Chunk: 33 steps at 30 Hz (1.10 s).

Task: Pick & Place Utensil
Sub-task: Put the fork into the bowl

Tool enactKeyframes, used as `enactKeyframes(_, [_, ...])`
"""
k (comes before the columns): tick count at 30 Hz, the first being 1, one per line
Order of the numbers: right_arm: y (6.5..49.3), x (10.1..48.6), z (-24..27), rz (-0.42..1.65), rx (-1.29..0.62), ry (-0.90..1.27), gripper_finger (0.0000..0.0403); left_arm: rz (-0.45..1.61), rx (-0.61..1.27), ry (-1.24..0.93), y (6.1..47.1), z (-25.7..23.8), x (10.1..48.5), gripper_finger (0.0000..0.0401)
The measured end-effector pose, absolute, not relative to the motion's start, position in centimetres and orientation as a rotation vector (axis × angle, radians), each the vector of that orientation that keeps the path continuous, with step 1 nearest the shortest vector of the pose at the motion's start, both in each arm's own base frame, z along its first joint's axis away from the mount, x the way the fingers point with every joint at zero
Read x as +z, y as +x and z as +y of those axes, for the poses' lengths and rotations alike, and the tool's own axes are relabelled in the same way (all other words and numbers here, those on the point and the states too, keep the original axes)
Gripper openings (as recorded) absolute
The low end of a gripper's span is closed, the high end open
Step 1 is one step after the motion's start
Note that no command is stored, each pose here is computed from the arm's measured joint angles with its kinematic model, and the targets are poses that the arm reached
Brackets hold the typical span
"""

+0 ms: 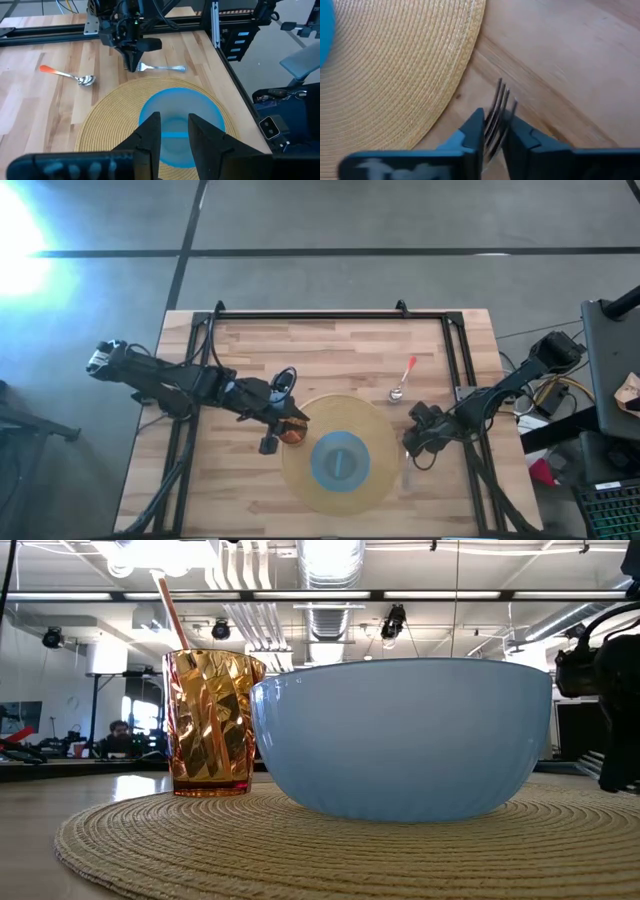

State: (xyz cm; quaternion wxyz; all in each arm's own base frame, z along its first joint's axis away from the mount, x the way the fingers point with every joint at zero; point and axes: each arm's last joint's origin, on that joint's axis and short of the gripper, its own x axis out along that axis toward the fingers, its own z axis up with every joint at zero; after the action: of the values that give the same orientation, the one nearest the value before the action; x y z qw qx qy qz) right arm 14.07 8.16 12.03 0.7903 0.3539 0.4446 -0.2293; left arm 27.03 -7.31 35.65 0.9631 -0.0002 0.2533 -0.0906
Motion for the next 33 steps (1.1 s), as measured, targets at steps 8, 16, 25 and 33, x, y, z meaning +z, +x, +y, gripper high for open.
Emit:
enactKeyframes(8, [14.3,12.3,8.3,0.962,-0.466,0.750,0.0009,0.512,-0.183,-0.001,27.0,-7.3,35.7,0.0090])
enactKeyframes(16, [15.3,14.9,9.0,0.891,-0.350,0.704,0.0009,0.492,-0.185,-0.003,27.1,-7.3,35.9,0.0090])
enactKeyframes(25, [16.3,19.1,9.3,0.721,-0.240,0.593,0.0008,0.484,-0.198,0.049,27.1,-7.3,35.9,0.0090])
enactKeyframes(33, [17.1,21.5,9.6,0.585,-0.183,0.490,0.0008,0.446,-0.199,0.064,27.3,-7.4,36.2,0.0105])
